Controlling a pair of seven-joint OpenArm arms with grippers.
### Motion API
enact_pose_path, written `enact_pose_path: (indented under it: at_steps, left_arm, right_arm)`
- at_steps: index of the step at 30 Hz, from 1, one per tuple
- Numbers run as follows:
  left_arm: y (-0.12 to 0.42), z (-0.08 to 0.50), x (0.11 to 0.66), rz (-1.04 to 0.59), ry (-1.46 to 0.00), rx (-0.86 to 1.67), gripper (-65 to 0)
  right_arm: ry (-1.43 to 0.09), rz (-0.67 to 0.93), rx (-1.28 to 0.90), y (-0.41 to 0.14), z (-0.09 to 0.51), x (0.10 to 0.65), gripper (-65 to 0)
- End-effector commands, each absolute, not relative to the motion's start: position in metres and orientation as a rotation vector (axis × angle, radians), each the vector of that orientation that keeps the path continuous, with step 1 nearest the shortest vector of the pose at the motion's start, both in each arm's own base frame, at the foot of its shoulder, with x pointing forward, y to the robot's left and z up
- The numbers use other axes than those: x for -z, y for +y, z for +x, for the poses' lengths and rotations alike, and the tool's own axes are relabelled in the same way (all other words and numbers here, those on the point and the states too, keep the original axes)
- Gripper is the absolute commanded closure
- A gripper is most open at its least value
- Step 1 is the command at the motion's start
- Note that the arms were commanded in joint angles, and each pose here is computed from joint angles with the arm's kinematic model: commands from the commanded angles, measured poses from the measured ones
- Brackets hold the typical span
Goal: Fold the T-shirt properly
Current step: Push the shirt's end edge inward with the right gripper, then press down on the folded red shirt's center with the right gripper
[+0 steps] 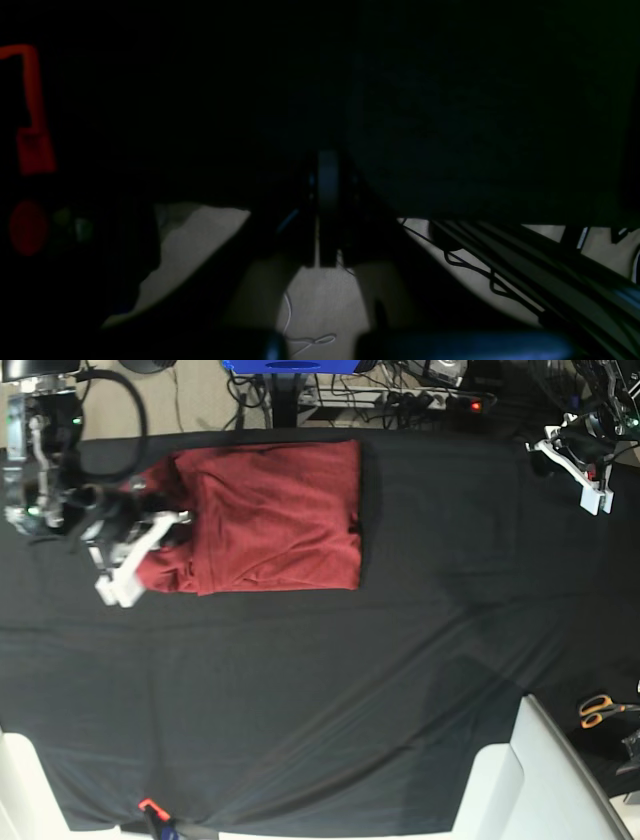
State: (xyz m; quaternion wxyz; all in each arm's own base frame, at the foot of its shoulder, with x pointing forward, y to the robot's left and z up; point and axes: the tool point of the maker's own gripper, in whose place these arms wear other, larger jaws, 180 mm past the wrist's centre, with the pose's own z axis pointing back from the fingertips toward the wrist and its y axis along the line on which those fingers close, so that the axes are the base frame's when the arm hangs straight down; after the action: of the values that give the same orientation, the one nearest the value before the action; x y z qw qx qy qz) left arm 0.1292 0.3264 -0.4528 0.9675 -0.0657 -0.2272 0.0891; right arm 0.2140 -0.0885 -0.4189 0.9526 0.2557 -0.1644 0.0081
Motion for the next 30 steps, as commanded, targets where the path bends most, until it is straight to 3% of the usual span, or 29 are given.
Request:
enact_pose_path:
  at_steps: [1, 11, 30]
  left_arm:
    - [0.332, 0.136, 0.444, -0.122, -0.490, -0.166, 0.0]
    - [0.332, 0.136, 0.444, -0.122, -0.490, -0.166, 0.0]
    - [0.334, 0.132, 0.452, -0.131, -0.503, -0.200, 0.0]
  right_arm:
    - [-0.372, 0.541, -0.036, -0.081, 0.222, 0.407, -0.5]
    - [-0.330, 0.589, -0.039, -0.021, 0.217, 0.399, -0.5]
    - [-0.220, 0.537, -0.035, 0.020, 0.212, 0.431, -0.5]
